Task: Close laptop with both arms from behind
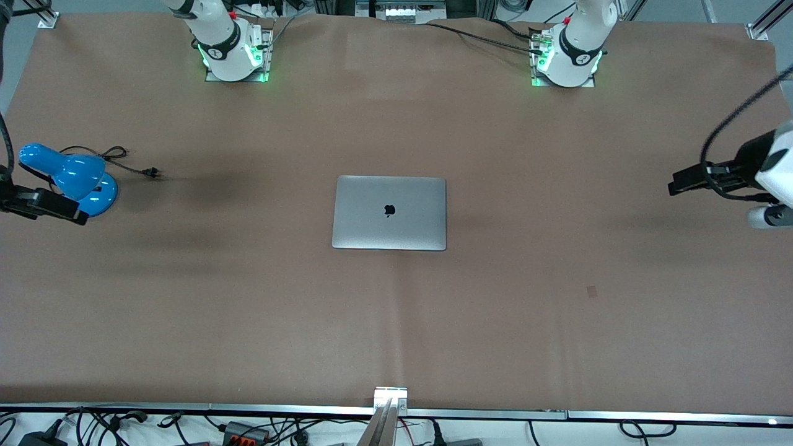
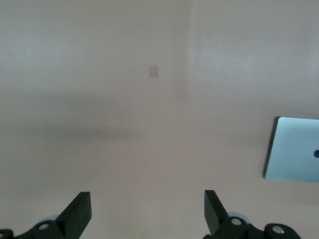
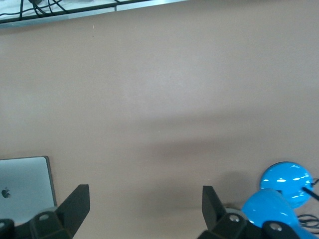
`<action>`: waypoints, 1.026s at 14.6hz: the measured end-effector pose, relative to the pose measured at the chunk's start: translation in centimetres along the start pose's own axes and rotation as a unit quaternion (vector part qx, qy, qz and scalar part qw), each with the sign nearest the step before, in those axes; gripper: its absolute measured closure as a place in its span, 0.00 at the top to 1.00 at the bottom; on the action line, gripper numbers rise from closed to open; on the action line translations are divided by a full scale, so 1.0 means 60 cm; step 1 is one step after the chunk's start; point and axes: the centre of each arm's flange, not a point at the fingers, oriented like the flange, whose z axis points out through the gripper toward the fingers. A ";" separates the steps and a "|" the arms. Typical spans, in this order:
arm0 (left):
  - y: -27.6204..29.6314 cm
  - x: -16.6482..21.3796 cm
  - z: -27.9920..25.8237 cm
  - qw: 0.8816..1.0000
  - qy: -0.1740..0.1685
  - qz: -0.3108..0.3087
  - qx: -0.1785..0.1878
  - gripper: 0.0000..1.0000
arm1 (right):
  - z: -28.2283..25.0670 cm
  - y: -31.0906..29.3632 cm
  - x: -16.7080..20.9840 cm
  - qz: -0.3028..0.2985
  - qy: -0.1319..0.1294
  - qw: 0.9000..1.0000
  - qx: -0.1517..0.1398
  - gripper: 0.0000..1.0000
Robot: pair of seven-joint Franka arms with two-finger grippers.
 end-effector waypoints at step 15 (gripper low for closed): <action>-0.020 -0.109 0.044 1.000 0.017 0.013 0.004 1.00 | -0.035 -0.014 -0.168 -0.031 -0.013 0.999 -0.030 1.00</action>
